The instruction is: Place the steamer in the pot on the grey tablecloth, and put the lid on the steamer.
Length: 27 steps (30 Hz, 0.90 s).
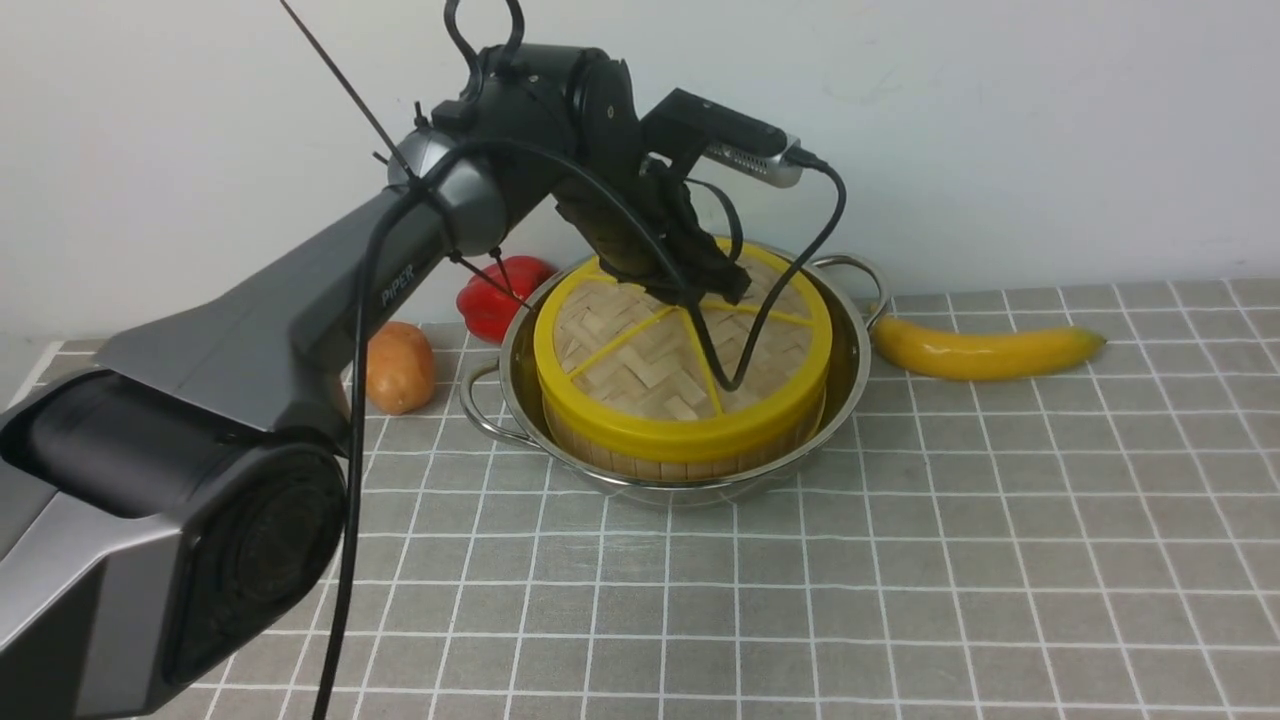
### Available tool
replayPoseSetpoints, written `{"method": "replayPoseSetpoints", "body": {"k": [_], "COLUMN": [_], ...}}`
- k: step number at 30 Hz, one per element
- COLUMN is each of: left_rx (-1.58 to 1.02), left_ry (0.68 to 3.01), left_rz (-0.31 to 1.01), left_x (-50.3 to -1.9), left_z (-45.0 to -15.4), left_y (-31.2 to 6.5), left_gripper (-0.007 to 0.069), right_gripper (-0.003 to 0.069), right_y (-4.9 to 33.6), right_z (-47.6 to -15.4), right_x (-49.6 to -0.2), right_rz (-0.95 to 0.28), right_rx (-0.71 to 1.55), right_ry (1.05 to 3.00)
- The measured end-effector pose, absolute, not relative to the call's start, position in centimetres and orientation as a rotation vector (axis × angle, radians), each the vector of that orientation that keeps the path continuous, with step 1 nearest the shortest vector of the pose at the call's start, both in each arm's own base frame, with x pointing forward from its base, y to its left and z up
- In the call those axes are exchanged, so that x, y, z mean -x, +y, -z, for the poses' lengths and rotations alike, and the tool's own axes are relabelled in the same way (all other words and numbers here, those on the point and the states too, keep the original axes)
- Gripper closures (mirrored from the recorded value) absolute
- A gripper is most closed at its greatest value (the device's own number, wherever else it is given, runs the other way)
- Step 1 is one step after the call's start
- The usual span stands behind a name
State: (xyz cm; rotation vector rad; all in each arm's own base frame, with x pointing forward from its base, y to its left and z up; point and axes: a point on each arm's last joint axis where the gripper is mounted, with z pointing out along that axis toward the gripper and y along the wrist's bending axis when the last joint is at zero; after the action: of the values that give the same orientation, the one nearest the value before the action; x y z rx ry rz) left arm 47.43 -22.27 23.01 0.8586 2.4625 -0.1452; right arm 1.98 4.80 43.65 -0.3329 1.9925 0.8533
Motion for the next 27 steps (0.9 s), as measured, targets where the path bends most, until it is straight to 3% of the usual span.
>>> {"method": "replayPoseSetpoints", "body": {"k": [5, 7, 9, 12, 15, 21, 23, 27], "left_rx": [-0.870, -0.865, -0.853, -0.826, -0.801, -0.783, -0.779, -0.784], "left_ry": [2.432, 2.429, 2.433, 2.408, 2.330, 2.201, 2.182, 2.199], "left_rz": [0.064, 0.057, 0.054, 0.062, 0.070, 0.069, 0.070, 0.049], "left_x": [-47.4, -47.1, -45.9, -44.2, -42.2, -38.3, -36.5, -32.7], "left_z": [-25.1, -26.2, -29.5, -33.2, -37.6, -43.8, -45.2, -46.3], "left_y": [-21.7, -21.5, -20.9, -20.1, -19.2, -17.4, -16.6, -14.7], "left_gripper": [0.0174, 0.0141, 0.0088, 0.0088, 0.0196, 0.0589, 0.0636, 0.0648], "right_gripper": [0.0407, 0.0407, 0.0407, 0.0407, 0.0407, 0.0428, 0.0433, 0.0435], "right_y": [4.8, 4.8, 4.7, 4.5, 3.9, 2.9, 2.7, 2.3], "right_z": [-43.5, -43.4, -43.3, -43.2, -43.0, -42.7, -42.7, -42.5], "right_x": [-1.9, -1.9, -1.9, -2.1, -2.4, -3.0, -3.2, -3.3], "right_rz": [-0.850, -0.845, -0.815, -0.768, -0.669, -0.475, -0.431, -0.364], "right_rx": [0.342, 0.344, 0.349, 0.360, 0.359, 0.366, 0.370, 0.373], "right_ry": [2.012, 2.017, 2.025, 2.024, 2.028, 2.030, 2.028, 2.030]}}
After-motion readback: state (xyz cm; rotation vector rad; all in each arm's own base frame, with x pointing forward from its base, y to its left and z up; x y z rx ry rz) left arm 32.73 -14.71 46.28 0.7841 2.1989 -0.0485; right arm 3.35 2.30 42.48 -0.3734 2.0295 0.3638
